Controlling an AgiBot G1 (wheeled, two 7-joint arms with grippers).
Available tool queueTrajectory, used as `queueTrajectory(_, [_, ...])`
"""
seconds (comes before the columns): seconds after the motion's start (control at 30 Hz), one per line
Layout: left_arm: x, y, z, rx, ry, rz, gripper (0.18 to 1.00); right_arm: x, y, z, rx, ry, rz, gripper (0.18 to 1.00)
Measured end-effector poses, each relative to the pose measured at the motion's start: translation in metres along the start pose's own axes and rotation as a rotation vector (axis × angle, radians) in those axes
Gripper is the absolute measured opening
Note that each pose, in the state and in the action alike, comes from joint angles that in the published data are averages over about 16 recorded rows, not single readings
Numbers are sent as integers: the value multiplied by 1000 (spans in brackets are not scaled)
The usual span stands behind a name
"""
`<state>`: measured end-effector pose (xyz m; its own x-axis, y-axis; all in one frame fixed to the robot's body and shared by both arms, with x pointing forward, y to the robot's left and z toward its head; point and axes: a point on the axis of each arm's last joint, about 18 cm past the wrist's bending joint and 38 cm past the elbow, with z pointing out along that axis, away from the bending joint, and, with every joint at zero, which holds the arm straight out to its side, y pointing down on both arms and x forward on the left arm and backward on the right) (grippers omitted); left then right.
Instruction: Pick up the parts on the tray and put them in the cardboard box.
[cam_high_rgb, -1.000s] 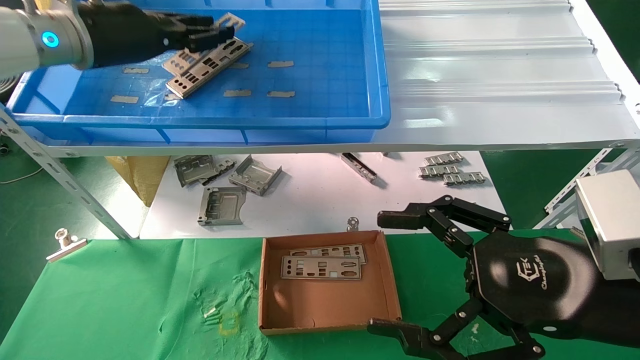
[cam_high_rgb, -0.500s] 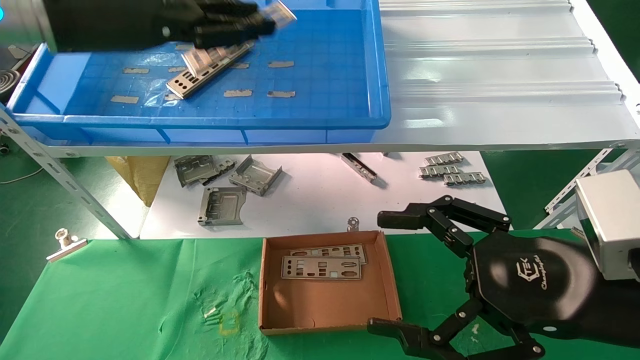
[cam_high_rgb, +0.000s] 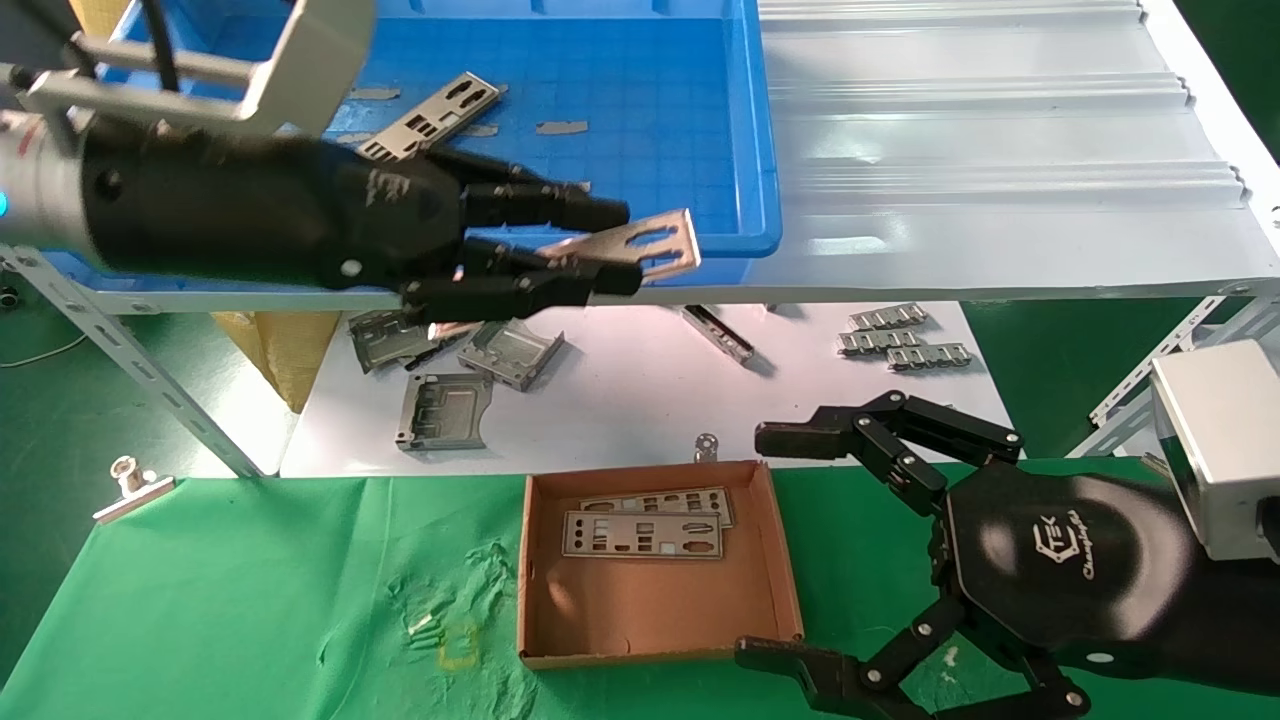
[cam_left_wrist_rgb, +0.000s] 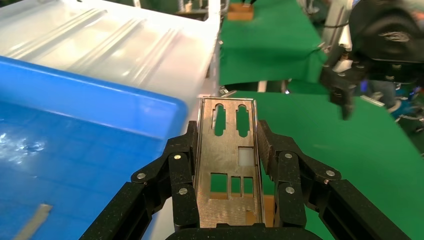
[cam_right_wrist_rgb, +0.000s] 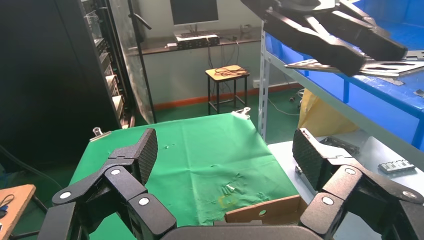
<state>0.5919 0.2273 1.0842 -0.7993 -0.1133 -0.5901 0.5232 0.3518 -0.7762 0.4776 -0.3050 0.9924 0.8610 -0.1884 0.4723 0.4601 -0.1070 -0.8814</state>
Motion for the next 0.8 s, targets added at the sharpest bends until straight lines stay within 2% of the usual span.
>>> queueTrajectory(0.17, [24,26,17,-24,56,11,454,0,0,0,0,0,0,1000])
queueTrajectory(0.43, [37,63,45,-49,79,30,454,0,0,0,0,0,0,1000])
queueTrajectory(0.8, [46,77,85,-33,136,112,454,0,0,0,0,0,0,1000])
